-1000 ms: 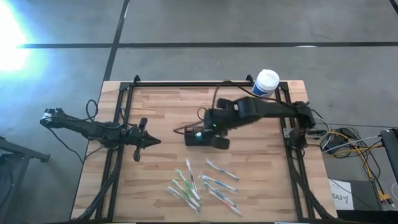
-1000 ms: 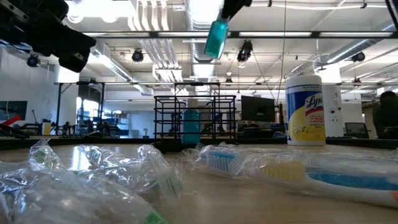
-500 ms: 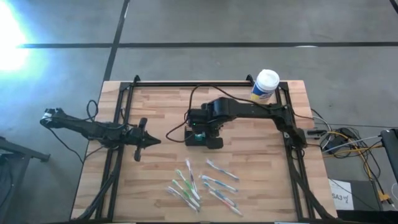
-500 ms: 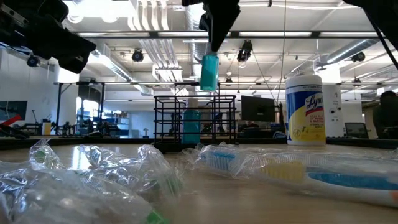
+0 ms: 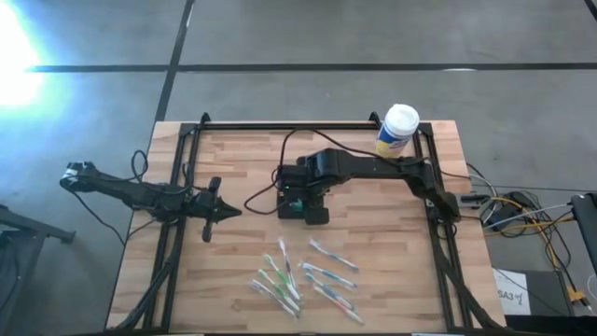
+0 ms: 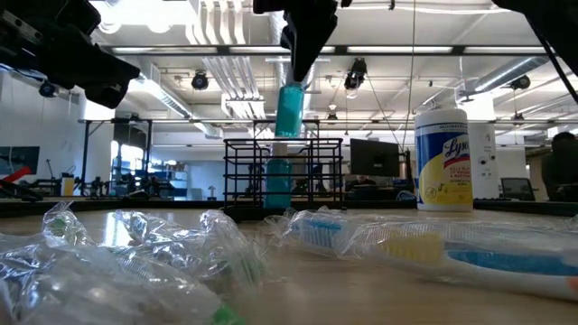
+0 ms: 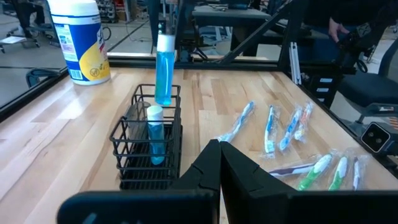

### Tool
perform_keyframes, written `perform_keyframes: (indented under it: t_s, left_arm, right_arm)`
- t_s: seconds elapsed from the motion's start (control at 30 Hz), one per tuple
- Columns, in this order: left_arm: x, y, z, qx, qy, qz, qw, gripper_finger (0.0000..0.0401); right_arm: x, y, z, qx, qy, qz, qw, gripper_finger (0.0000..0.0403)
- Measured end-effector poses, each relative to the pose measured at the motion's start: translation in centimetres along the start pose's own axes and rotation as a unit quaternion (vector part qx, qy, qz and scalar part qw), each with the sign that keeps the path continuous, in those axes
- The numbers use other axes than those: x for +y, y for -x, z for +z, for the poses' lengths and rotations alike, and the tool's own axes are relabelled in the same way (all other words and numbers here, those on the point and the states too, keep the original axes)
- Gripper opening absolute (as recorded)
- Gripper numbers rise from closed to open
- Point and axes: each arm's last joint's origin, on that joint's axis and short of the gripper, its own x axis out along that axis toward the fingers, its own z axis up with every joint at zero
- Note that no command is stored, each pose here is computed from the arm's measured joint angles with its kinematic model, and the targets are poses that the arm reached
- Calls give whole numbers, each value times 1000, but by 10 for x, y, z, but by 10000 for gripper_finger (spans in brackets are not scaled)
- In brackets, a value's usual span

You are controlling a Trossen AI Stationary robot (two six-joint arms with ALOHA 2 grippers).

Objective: Pick & Place toothbrushing station
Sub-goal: Put the blue mouthwash into the black mesh organizer

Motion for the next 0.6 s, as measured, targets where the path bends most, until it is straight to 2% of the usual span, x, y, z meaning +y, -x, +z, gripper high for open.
perform_keyframes:
  t_s: [0.17,0.6]
  left_arm:
    - [0,0,0,0,0,0,1000,3]
    - [0,0,-2,8,-1,0,1000,3]
  right_arm:
    - [1,-3,1,2,0,11,1000,85]
    - [4,-38,6,44,20,31,998,85]
